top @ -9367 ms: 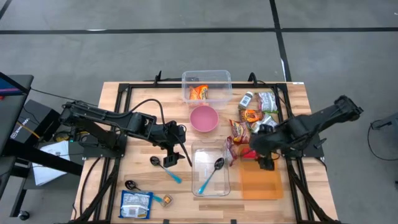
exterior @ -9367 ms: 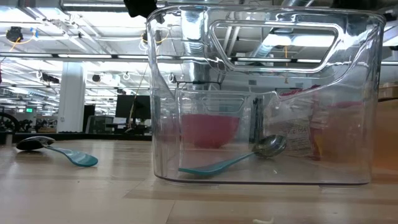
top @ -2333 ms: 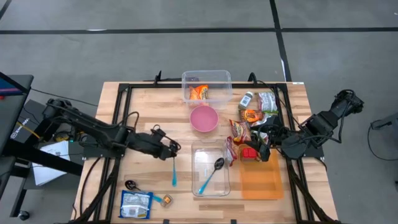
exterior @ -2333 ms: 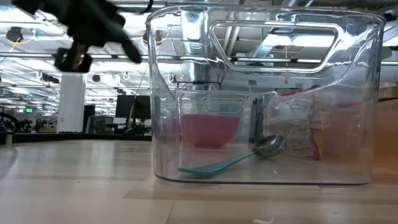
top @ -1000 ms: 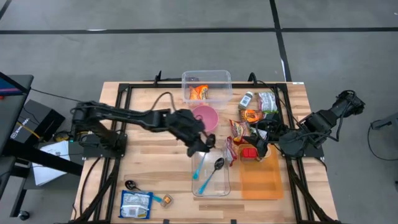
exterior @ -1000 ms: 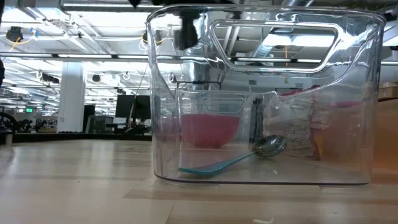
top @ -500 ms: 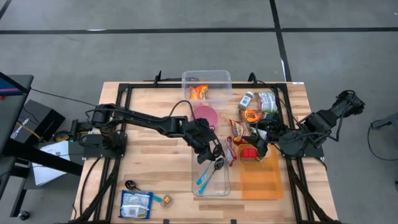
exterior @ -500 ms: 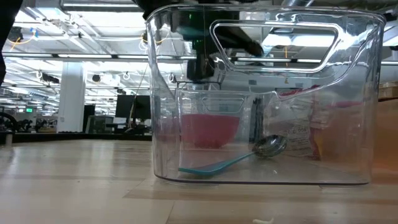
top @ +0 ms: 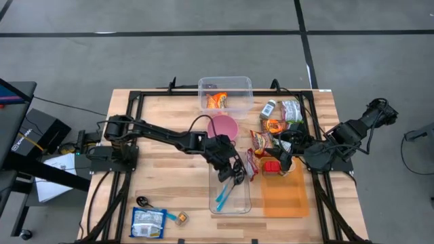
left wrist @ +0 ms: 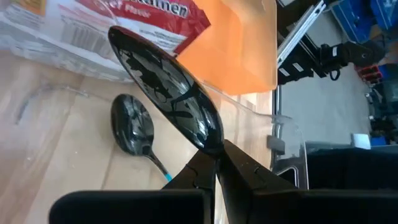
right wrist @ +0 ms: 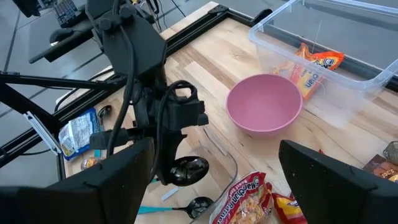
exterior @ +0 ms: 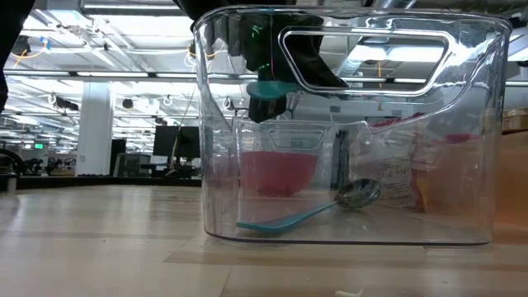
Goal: Pick & Place Food Item
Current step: Put the blue spoon into the bottom transparent bin
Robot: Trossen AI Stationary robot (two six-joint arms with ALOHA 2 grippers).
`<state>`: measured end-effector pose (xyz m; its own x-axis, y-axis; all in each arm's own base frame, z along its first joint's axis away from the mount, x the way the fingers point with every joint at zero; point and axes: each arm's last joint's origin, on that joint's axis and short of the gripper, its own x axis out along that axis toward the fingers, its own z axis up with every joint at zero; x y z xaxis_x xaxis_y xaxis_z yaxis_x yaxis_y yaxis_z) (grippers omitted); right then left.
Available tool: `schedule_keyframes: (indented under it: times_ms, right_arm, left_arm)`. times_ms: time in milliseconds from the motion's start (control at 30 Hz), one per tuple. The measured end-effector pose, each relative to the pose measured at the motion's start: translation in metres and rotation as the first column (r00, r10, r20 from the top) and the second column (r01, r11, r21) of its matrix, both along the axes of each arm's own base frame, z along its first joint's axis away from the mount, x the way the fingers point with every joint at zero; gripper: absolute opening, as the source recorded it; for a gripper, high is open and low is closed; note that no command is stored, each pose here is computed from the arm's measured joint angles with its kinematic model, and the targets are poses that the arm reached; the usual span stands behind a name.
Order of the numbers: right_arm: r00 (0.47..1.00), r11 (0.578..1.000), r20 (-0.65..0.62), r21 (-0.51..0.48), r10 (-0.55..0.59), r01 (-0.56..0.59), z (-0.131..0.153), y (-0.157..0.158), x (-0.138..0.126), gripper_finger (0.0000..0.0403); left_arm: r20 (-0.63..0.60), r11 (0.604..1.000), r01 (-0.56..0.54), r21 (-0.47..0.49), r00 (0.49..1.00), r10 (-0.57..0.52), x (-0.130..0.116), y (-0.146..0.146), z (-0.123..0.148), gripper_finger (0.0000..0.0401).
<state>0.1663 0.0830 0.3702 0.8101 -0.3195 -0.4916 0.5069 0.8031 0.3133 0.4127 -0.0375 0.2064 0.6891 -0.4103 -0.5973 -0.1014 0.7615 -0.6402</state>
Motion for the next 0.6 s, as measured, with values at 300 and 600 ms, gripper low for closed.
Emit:
schedule_keyframes:
  times_ms: [300,600]
  right_arm:
    - [1.0,1.0,-0.006,-0.007,0.002,-0.002,0.0,0.0,0.0,0.0338]
    - [1.0,1.0,-0.008,-0.01,0.004,-0.004,0.0,0.0,0.0,0.0338]
  left_arm:
    - [-0.035,1.0,0.007,0.012,0.999,-0.007,0.002,-0.009,-0.014,0.0003]
    - [-0.05,1.0,-0.01,0.027,0.999,0.011,0.003,-0.01,-0.018,0.0003]
